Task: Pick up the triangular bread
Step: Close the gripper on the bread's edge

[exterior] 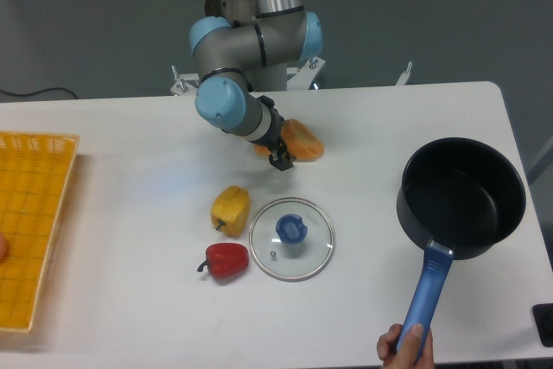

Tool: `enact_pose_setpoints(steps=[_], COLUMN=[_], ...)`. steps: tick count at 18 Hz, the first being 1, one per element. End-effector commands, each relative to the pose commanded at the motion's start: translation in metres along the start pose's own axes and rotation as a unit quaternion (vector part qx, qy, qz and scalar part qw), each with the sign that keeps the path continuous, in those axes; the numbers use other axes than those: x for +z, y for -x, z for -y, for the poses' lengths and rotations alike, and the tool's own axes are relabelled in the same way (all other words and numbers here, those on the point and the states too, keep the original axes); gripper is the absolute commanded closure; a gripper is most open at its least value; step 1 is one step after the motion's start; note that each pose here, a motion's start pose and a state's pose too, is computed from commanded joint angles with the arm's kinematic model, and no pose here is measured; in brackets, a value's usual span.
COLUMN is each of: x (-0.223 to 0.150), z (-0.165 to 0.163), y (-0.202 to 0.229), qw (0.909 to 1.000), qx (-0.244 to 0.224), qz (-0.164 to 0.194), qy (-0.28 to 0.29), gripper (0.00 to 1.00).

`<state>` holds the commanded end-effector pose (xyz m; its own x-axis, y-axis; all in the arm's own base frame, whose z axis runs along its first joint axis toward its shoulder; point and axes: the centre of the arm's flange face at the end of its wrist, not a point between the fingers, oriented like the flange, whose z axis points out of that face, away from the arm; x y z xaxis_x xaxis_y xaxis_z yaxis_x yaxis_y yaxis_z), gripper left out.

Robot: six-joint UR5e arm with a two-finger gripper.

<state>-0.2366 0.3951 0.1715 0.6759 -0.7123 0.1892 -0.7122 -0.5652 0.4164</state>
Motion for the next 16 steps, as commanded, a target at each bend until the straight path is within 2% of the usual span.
enact_pose_setpoints(steps=[2, 5, 7, 12, 14, 16], x=[0.003, -0.001, -0.008, -0.008, -0.008, -0.009], z=[0.002, 0.0, -0.004, -0.005, -0.006, -0.005], y=[0.002, 0.005, 0.012, 0.012, 0.012, 0.013], qw=[1.0, 1.0, 1.0, 0.9999, 0.9999, 0.9999], qx=[0.002, -0.005, -0.006, -0.011, -0.013, -0.014], qz=[-0.003, 0.0, 0.007, 0.006, 0.005, 0.006], qy=[0.0, -0.001, -0.001, -0.006, -0.007, -0.006], gripper=[0.0, 0.31, 0.35, 0.71, 0.83, 0.9])
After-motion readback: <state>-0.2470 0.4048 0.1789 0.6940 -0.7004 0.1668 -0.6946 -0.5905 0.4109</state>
